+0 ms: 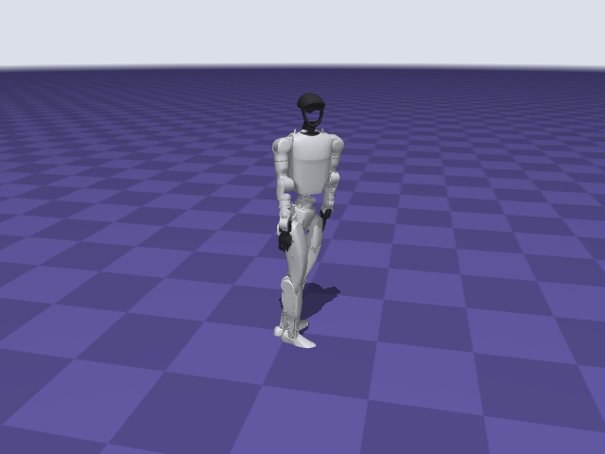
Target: In place motions
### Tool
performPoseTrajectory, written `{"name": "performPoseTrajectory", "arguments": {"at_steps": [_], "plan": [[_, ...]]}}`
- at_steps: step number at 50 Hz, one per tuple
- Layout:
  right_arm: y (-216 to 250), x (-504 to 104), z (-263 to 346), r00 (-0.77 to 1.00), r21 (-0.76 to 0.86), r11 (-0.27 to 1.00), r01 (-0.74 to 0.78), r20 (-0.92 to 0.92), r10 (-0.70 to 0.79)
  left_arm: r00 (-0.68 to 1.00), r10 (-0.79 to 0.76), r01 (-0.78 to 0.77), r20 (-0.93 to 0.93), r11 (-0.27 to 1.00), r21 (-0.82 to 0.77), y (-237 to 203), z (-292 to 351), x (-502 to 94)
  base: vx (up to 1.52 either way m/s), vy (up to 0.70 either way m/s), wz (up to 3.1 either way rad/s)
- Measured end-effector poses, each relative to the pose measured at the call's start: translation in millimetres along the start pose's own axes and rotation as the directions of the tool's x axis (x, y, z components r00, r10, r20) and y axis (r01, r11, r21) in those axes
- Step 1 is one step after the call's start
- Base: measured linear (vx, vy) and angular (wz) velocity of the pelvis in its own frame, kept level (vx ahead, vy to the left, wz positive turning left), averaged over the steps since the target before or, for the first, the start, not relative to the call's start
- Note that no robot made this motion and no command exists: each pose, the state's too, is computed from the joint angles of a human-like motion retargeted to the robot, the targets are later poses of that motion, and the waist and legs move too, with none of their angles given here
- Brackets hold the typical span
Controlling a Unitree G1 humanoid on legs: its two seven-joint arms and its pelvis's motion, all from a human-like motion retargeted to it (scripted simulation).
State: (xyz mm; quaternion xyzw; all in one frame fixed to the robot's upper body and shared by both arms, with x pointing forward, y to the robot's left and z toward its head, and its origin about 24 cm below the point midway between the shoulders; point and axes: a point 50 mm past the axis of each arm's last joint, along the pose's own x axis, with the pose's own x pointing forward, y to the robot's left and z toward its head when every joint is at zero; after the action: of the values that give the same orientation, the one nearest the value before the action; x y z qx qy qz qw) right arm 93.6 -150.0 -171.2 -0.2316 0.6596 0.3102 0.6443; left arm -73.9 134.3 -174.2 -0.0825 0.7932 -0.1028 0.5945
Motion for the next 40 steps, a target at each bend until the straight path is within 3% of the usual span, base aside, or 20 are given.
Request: {"name": "performPoseTrajectory", "arguments": {"at_steps": [28, 40], "plan": [[7, 5, -42, 0.999, 0.226, 0.974, -0.01, -0.037, 0.019, 0.998, 0.05, -0.051, 0.033, 0.997, 0.051, 11, 16, -5, -0.01, 0.1, 0.64], [10, 6, -51, 0.999, 0.21, 0.978, -0.012, -0.045, 0.022, 0.997, 0.053, -0.052, 0.048, 0.998, -0.025, 14, 21, -6, -0.09, 0.15, 1.14]]}}
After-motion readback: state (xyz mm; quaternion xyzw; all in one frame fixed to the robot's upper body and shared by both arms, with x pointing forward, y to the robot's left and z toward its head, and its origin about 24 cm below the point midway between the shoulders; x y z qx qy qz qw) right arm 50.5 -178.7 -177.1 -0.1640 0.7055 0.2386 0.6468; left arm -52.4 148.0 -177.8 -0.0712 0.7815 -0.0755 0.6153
